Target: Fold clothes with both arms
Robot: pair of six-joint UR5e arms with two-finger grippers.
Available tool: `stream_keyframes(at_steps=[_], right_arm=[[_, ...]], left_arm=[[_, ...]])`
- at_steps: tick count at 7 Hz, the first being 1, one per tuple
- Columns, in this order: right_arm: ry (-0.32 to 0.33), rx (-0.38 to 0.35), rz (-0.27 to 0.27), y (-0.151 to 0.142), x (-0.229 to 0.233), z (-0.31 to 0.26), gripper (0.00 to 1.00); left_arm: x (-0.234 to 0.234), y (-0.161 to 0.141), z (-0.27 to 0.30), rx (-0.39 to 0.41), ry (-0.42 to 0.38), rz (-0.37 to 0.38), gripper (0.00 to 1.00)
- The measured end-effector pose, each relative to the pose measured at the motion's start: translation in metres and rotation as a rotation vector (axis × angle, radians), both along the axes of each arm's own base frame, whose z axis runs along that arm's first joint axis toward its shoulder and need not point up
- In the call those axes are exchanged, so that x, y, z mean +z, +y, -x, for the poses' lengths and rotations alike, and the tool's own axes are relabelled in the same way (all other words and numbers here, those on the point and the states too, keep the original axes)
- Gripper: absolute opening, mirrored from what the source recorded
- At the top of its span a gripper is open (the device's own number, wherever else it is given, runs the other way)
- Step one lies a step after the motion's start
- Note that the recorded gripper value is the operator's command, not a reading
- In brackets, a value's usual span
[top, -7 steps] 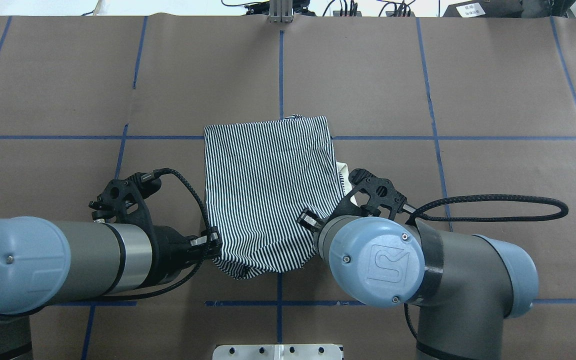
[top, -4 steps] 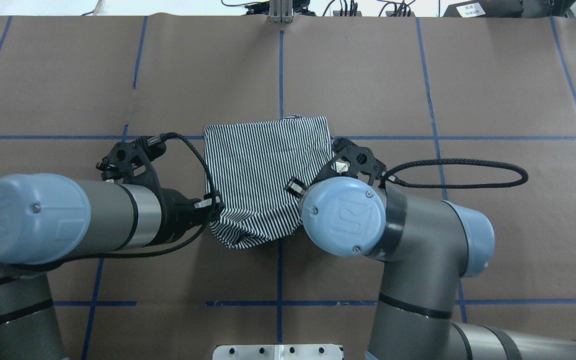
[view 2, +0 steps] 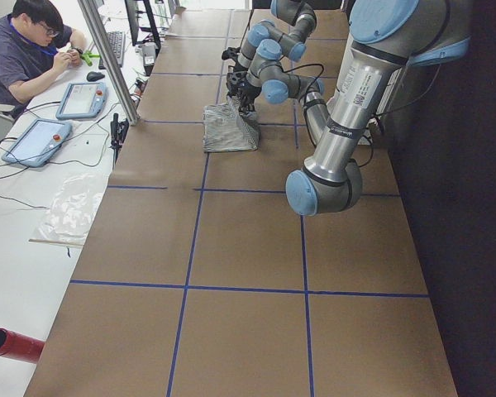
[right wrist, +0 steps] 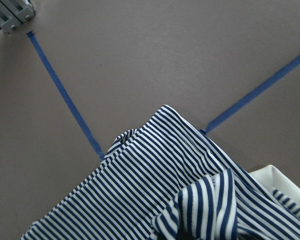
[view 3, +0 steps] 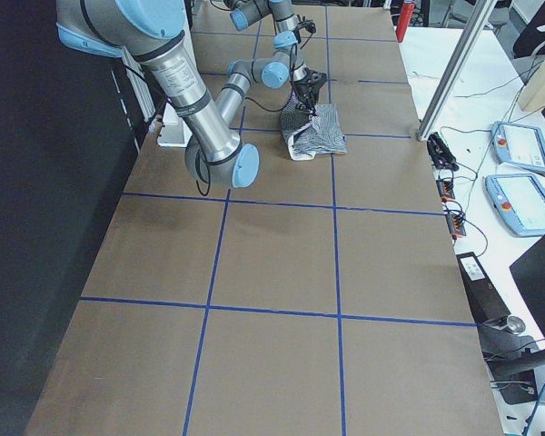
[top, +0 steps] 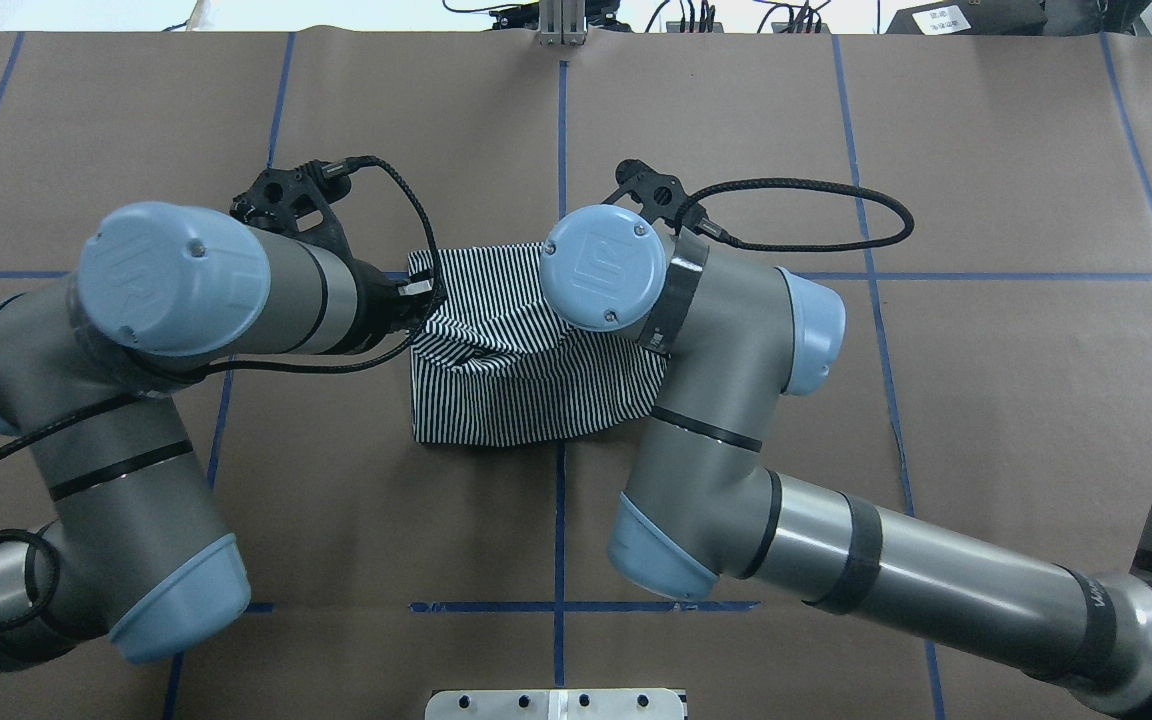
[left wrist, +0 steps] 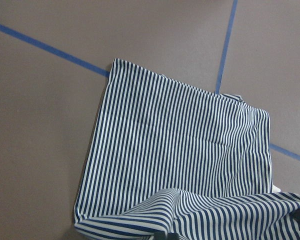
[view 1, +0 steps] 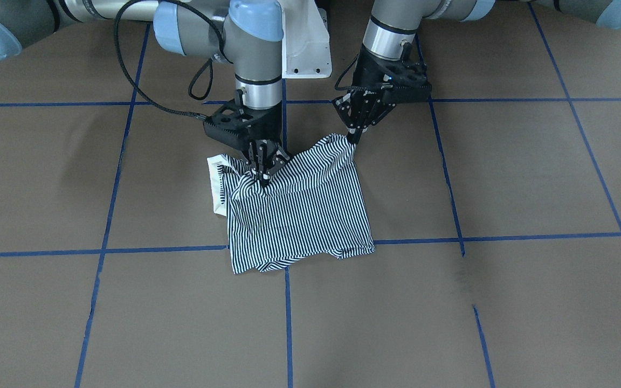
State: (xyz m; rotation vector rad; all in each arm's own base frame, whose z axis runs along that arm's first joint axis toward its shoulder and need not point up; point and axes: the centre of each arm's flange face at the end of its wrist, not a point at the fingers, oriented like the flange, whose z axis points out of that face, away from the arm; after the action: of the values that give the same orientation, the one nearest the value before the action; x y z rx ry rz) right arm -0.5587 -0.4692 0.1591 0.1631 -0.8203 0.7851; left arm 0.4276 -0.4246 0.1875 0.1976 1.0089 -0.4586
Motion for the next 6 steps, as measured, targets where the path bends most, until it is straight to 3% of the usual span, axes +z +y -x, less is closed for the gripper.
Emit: stream_keyframes(at_steps=[3, 6], right_arm=[[0.028, -0.002, 0.003, -0.033, 0.035, 0.03, 0.0], [0.059, -0.008, 0.015, -0.04, 0.056, 0.042, 0.0]], left_arm=[[0.045, -0.06, -0.037, -0.021, -0.044, -0.013, 0.0], [0.08, -0.083, -0.065, -0.017, -0.074, -0.01, 0.0]])
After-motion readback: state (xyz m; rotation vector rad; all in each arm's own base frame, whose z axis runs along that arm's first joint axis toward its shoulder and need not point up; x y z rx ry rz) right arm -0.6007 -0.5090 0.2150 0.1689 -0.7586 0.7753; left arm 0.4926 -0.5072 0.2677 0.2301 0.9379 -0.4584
